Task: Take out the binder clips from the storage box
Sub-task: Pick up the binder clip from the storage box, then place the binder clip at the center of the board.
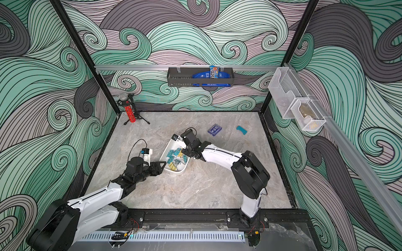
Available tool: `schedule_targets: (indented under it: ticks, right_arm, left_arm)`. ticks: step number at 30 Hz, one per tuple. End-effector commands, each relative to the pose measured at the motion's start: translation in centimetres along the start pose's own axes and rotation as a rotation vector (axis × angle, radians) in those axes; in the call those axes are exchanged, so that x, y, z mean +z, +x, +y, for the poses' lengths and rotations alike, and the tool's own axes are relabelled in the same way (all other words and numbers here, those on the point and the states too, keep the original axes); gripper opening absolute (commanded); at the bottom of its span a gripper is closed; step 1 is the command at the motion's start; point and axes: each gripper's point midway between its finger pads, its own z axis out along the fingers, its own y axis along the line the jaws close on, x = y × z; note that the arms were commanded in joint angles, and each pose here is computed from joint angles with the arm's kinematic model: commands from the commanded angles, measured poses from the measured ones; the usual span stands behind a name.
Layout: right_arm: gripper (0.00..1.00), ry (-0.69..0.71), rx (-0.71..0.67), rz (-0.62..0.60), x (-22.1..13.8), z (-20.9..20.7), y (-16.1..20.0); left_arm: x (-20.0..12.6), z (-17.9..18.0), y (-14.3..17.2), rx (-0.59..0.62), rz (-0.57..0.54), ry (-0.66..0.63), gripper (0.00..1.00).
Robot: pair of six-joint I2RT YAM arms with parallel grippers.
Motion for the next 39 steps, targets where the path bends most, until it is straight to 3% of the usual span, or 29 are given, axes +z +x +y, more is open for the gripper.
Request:
schedule_targets:
  ticks: [1, 21, 34, 39]
  right_arm:
    - [0.0, 0.01, 0.02, -0.04, -1.7, -0.5, -0.9]
    - [0.0, -0.087, 0.037, 0.004, -3.7, 1.7, 1.8]
    - [0.0, -0.238, 0.013, -0.011, -4.2, 4.5, 1.2]
    - [0.0, -0.199, 0.009, -0.008, -4.8, 3.7, 0.9]
  left_arm:
    - [0.0, -0.8, -0.6, -0.003, -0.012, 0.026, 0.7]
    - [0.1, -0.7, -0.3, -0.007, -0.003, 0.026, 0.7]
    - [0.1, -0.8, -0.5, -0.002, -0.003, 0.023, 0.7]
    - [0.2, -0.8, -0.5, -0.002, -0.002, 0.022, 0.7]
